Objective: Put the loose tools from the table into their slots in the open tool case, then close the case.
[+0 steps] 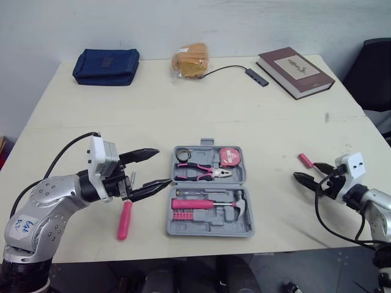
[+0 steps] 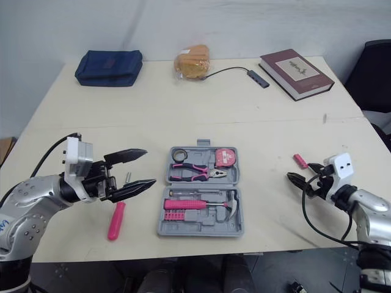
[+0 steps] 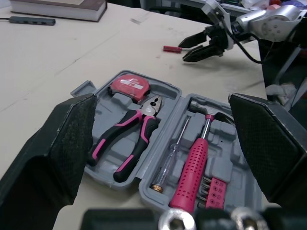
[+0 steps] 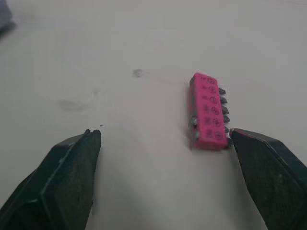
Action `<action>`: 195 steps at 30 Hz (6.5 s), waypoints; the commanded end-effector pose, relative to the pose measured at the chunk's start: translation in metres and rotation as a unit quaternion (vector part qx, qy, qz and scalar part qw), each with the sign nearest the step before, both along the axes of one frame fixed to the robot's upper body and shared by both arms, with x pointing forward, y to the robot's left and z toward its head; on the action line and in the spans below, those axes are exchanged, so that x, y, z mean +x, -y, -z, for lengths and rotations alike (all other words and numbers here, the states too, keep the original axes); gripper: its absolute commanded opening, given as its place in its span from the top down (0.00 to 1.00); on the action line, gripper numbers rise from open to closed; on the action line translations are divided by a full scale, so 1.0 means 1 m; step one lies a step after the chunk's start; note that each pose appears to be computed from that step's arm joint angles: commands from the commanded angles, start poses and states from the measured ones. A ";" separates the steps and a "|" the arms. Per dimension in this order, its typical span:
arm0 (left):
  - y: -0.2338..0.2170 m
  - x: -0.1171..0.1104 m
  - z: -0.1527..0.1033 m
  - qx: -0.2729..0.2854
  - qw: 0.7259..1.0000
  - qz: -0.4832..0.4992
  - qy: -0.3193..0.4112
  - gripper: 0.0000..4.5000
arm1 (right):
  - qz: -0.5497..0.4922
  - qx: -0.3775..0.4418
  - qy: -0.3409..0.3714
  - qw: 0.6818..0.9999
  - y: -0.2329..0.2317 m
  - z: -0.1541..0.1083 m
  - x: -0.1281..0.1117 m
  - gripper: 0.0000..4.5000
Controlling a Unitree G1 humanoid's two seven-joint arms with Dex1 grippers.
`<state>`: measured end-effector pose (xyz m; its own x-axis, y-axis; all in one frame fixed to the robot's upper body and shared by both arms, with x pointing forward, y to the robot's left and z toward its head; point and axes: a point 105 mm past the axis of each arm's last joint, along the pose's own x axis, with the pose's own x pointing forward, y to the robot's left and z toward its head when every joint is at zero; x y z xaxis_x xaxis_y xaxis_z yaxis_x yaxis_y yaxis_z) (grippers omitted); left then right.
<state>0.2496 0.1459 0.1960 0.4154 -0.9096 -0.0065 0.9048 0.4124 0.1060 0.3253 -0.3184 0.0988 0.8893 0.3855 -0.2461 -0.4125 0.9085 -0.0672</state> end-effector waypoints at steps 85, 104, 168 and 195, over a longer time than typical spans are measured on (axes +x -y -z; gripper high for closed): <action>0.018 -0.027 0.023 0.088 0.987 0.131 0.022 0.00 | -0.471 -0.201 -0.143 0.847 -0.247 -0.011 -0.086 0.83; 0.018 -0.027 0.030 0.080 0.988 0.130 0.013 0.00 | -0.460 -0.216 -0.140 0.850 -0.254 -0.005 -0.090 0.83; -0.116 -0.019 0.043 0.119 0.960 -0.252 0.040 0.00 | -0.232 -0.169 0.171 0.943 -0.029 -0.082 -0.059 0.29; -0.239 -0.066 0.079 0.070 0.842 -0.534 0.012 0.00 | 0.044 -0.166 0.164 0.971 0.102 -0.048 -0.088 0.01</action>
<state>0.1823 0.3915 0.1016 0.9948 0.0029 -0.1014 0.0209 0.9723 0.2329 0.2254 -0.4358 0.1291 0.9831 0.1555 -0.0972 -0.1832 0.8529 -0.4888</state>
